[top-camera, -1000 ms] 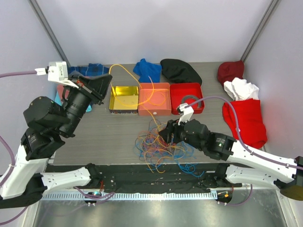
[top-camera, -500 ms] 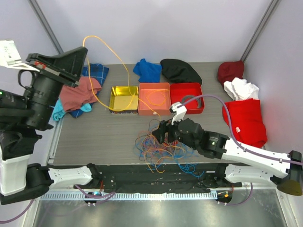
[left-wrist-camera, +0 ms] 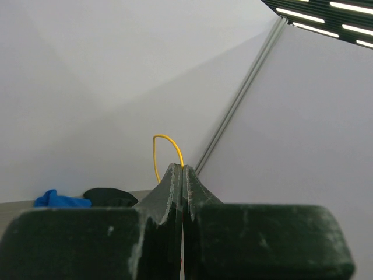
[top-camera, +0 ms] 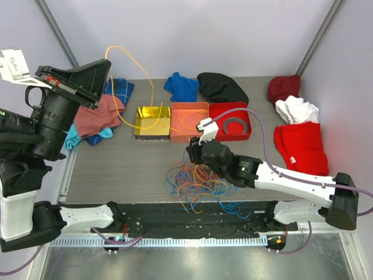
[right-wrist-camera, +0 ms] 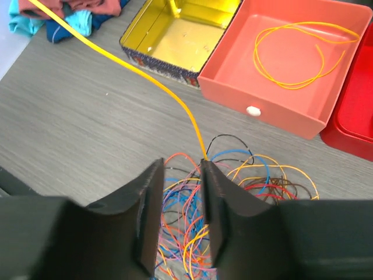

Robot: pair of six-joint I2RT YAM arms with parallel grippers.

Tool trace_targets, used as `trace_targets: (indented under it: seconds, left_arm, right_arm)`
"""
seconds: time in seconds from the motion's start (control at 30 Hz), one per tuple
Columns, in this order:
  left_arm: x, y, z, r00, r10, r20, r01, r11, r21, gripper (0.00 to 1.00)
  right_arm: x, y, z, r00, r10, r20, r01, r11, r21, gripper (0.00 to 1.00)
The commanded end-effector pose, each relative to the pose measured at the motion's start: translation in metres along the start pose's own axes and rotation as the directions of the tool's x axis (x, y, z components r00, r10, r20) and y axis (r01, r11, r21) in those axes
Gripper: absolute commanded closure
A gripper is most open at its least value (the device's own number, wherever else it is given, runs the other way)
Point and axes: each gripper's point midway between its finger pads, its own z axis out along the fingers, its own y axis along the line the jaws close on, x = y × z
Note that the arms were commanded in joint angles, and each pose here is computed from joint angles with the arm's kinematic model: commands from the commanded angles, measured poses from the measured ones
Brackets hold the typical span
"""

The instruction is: Untangle the cables

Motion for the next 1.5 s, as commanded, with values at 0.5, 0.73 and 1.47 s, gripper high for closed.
trace_targets:
  seconds: [0.5, 0.73, 1.47]
  left_arm:
    - [0.038, 0.033, -0.020, 0.997, 0.059, -0.040, -0.062, 0.995, -0.076, 1.00]
    - [0.017, 0.027, -0.015, 0.998, 0.055, 0.014, -0.054, 0.996, -0.067, 1.00]
    - [-0.085, -0.057, 0.035, 0.954, -0.014, 0.301, -0.038, 0.985, 0.166, 1.00]
  right_arm:
    - [-0.261, 0.042, -0.075, 0.916, -0.060, 0.396, 0.072, 0.997, -0.015, 0.99]
    - [-0.214, 0.026, -0.075, 0.943, -0.017, 0.331, 0.026, 0.999, -0.021, 0.37]
    - [-0.083, -0.018, -0.080, 0.954, 0.181, 0.238, -0.163, 0.982, -0.094, 0.28]
